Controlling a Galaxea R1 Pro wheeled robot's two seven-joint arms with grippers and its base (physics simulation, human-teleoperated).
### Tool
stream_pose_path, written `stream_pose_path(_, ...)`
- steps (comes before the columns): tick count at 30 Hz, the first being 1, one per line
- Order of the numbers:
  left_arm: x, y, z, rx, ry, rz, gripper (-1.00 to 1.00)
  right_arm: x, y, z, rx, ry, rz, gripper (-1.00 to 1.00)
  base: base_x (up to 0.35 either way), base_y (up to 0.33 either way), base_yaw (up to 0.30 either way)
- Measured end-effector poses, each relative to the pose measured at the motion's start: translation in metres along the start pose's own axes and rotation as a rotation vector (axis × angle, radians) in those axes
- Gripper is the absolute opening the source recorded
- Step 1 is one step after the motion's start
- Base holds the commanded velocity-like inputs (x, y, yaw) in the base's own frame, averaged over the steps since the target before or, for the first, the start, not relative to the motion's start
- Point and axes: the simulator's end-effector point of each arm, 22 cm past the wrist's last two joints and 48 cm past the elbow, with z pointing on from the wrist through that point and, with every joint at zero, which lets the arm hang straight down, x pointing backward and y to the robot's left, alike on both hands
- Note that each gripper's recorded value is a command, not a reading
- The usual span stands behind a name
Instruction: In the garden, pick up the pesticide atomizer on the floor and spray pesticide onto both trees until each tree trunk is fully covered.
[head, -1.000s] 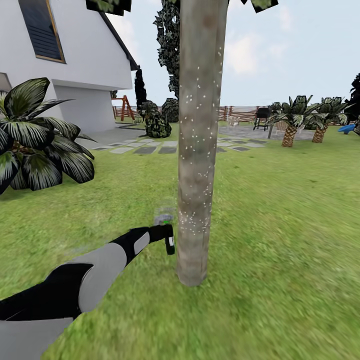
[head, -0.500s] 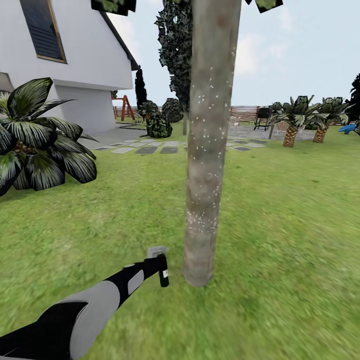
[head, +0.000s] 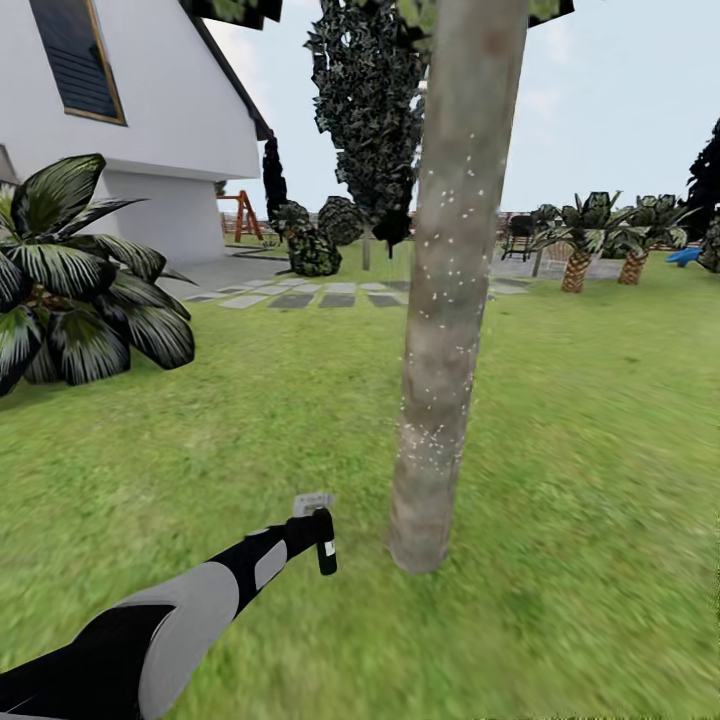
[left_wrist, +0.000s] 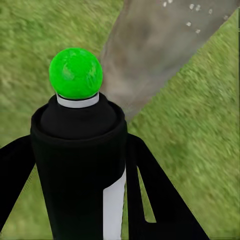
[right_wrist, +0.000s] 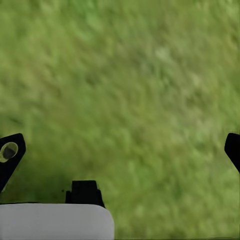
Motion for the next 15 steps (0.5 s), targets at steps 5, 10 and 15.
stream_pose_path(5, 0.0012, -0.0007, 0.0000, 0.003, 0.004, -0.002, -1.00, 0.0001, 0.0000, 0.0000, 0.000, 0.000, 0.000, 1.00, 0.085, 0.347, -0.283)
stream_pose_path(10, 0.0017, -0.0011, 0.0000, 0.005, 0.006, -0.003, -1.00, 0.0000, 0.0000, 0.0000, 0.000, 0.000, 0.000, 1.00, 0.089, 0.347, -0.296)
stream_pose_path(15, 0.0020, -0.0011, 0.0000, 0.005, 0.007, -0.004, -1.00, 0.0002, 0.0000, 0.0000, 0.000, 0.000, 0.000, 1.00, 0.055, 0.348, -0.297)
